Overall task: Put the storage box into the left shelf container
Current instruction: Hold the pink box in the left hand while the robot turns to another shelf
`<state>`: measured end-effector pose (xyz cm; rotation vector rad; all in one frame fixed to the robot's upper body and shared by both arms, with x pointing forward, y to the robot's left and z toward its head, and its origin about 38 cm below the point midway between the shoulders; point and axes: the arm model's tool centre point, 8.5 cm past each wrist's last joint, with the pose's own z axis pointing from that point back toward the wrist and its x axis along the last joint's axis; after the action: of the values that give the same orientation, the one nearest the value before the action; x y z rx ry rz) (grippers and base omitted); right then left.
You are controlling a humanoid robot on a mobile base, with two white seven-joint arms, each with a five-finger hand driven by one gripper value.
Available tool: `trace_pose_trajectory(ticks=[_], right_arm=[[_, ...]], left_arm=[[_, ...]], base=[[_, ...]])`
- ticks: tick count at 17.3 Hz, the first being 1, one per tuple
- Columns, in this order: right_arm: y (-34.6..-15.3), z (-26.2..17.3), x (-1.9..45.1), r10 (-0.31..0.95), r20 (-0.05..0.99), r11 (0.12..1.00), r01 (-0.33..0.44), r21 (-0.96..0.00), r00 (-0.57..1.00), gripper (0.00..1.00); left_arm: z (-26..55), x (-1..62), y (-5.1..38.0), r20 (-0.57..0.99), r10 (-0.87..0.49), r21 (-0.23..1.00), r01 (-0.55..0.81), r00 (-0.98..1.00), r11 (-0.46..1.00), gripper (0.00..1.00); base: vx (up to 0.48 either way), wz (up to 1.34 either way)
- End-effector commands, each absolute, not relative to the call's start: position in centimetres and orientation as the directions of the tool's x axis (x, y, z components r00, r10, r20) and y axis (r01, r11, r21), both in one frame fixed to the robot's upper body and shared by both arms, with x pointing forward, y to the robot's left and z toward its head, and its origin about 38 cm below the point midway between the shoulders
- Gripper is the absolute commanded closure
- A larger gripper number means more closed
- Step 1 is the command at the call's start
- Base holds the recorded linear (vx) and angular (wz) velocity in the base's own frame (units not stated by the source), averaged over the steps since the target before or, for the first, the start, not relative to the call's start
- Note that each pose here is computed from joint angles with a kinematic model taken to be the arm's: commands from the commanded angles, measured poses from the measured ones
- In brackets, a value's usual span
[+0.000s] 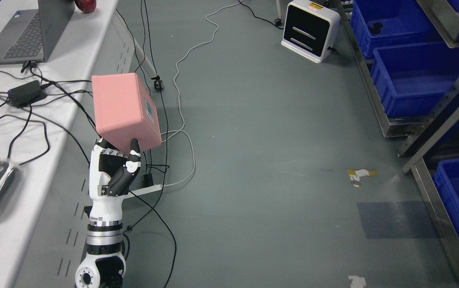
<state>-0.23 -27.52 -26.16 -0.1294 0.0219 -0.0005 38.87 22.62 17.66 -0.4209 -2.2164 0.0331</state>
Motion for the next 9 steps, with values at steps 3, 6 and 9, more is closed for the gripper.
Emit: trace_pose_trajectory(ticks=[3, 6, 9], right_arm=[[-28.7, -26.1, -0.2, -0.004, -0.013, 0.989, 0.002, -0.147, 1.000, 0.00], [-28.7, -26.1, -0.2, -0.004, -0.013, 0.989, 0.002, -0.147, 1.000, 0.00], [-28.7, -26.1, -0.2, -0.004, -0.013, 0.989, 0.002, -0.147, 1.000, 0.00]], left_arm=[[15.6, 37.7, 20.1, 0.794, 0.329, -0.138, 0.375, -0.511, 0.916, 0.96], [15.0, 37.3, 19.1, 0.803, 0.340, -0.137, 0.403, -0.490, 0.905, 0.96], [14.2, 37.0, 18.1, 0.809, 0.349, -0.135, 0.429, -0.473, 0.893, 0.96]], base=[[0.555, 0.00], [0.556, 0.07], [0.502, 0.09]])
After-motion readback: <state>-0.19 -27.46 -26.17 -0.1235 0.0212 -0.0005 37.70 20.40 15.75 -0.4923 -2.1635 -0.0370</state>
